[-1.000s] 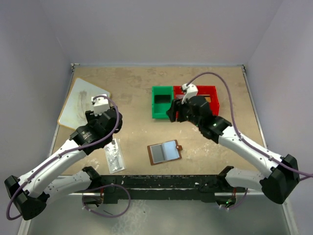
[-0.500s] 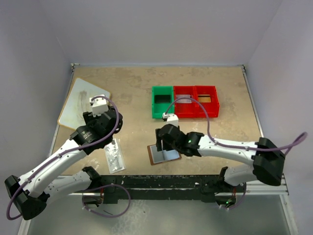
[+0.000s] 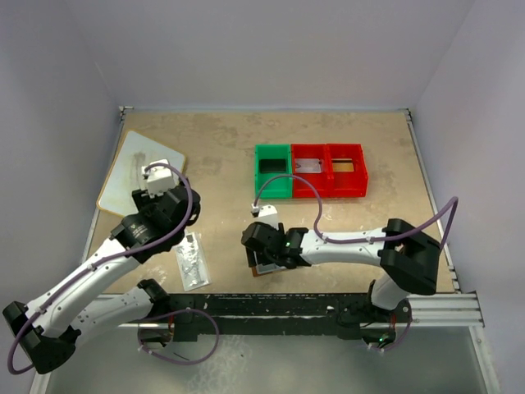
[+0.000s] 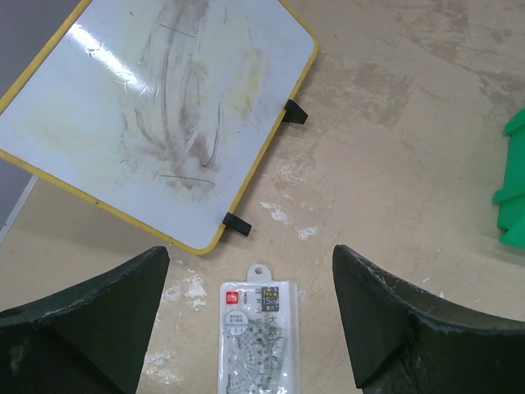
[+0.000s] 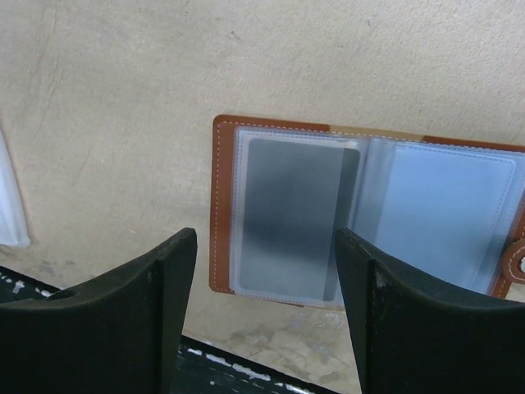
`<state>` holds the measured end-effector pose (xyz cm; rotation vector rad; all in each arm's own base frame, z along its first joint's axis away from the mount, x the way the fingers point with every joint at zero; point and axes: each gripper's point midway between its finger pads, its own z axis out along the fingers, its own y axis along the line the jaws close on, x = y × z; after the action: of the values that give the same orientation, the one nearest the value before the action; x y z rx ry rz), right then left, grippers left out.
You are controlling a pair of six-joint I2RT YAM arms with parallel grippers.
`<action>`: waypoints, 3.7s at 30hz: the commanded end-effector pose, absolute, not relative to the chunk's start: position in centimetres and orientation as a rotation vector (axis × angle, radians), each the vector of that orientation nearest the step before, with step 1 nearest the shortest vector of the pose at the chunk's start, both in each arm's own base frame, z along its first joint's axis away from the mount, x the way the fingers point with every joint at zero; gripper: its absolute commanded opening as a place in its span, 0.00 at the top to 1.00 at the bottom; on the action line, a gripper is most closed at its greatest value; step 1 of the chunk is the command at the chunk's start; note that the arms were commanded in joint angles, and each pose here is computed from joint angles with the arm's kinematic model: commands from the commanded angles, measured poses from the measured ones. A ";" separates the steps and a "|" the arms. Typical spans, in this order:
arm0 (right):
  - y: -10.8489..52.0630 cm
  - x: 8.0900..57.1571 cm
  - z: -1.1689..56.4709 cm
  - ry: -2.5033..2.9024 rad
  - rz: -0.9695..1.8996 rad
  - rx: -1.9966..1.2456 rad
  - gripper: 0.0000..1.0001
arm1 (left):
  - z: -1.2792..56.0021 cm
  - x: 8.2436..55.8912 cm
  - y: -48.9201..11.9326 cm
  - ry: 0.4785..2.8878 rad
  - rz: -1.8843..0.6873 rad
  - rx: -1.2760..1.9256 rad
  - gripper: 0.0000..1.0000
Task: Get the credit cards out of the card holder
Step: Adjust the card holder at the center of the board.
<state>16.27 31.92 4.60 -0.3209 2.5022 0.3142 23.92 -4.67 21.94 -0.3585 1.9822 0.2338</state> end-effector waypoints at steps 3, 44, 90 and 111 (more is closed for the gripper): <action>33.6 17.0 6.3 2.470 0.367 -0.245 0.26 | 22.9 24.2 -4.3 1.943 0.236 -0.402 0.21; 32.6 16.7 3.3 2.549 0.255 -0.211 0.36 | 22.3 24.4 -4.7 1.968 0.244 -0.377 0.21; 34.3 18.6 3.7 2.535 0.692 -0.103 0.45 | 18.6 22.7 -12.2 2.154 -0.270 -0.291 0.25; 34.0 18.5 3.5 2.526 0.697 -0.116 0.45 | 11.0 20.4 -20.9 2.226 -0.926 -0.454 0.47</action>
<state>18.56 34.13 3.08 -0.1085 2.5360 0.6827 18.52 -19.14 9.21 -0.3541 2.3369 -0.7984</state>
